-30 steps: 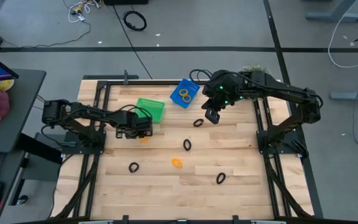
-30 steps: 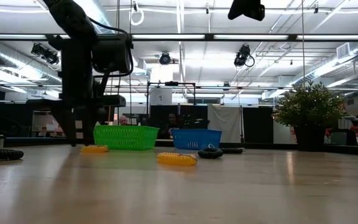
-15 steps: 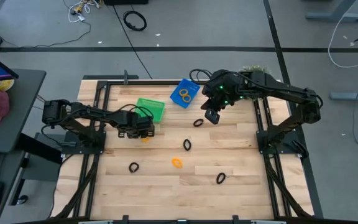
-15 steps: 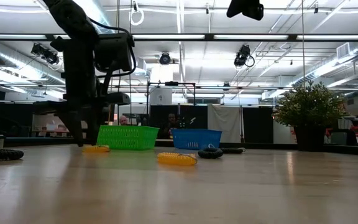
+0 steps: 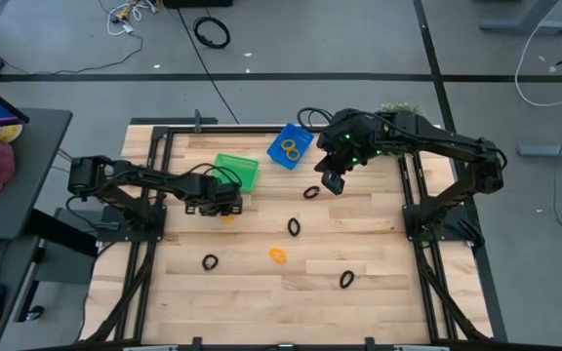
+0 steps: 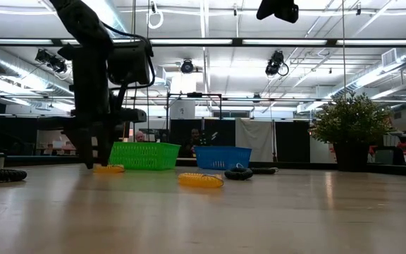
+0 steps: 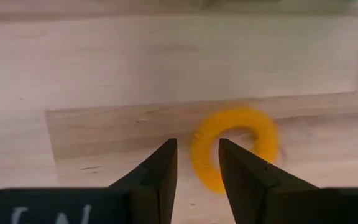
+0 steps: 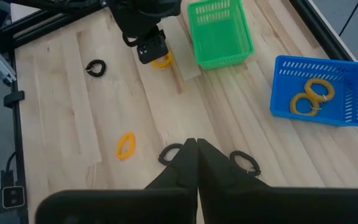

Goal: Sort spring keychains into baskets
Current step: Put the yellow spring keychain into the blue basket

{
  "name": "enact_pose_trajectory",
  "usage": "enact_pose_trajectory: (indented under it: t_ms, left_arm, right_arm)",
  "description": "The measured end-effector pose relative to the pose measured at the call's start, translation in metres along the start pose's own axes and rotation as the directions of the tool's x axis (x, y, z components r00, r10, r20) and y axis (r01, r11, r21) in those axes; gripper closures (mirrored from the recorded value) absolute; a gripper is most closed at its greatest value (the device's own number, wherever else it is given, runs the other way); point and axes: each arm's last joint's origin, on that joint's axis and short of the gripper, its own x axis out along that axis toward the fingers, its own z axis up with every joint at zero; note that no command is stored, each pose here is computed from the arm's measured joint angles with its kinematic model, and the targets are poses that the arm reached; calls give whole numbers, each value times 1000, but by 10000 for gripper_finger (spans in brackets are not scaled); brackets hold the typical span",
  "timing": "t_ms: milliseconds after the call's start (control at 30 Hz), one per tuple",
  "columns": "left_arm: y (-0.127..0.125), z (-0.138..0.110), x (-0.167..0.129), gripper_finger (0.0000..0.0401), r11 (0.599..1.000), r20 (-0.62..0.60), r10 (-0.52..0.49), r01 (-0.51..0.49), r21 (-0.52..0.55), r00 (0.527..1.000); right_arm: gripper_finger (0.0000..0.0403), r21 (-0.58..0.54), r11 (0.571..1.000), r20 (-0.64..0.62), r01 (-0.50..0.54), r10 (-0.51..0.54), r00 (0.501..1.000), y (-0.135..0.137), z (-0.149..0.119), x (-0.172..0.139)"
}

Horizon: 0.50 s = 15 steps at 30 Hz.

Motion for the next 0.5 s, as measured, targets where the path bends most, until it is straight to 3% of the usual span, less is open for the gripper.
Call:
enact_pose_trajectory:
  t_ms: [300,500]
  left_arm:
    - [-2,-2,8,292,999,-28,20,-19,32,999]
    - [-2,-2,4,374,998,-17,-8,9,58,1000]
  right_arm:
    - [401,0,1000,2,0,0,1000,0,0,0]
    - [401,-1,1000,2,0,0,1000,0,0,0]
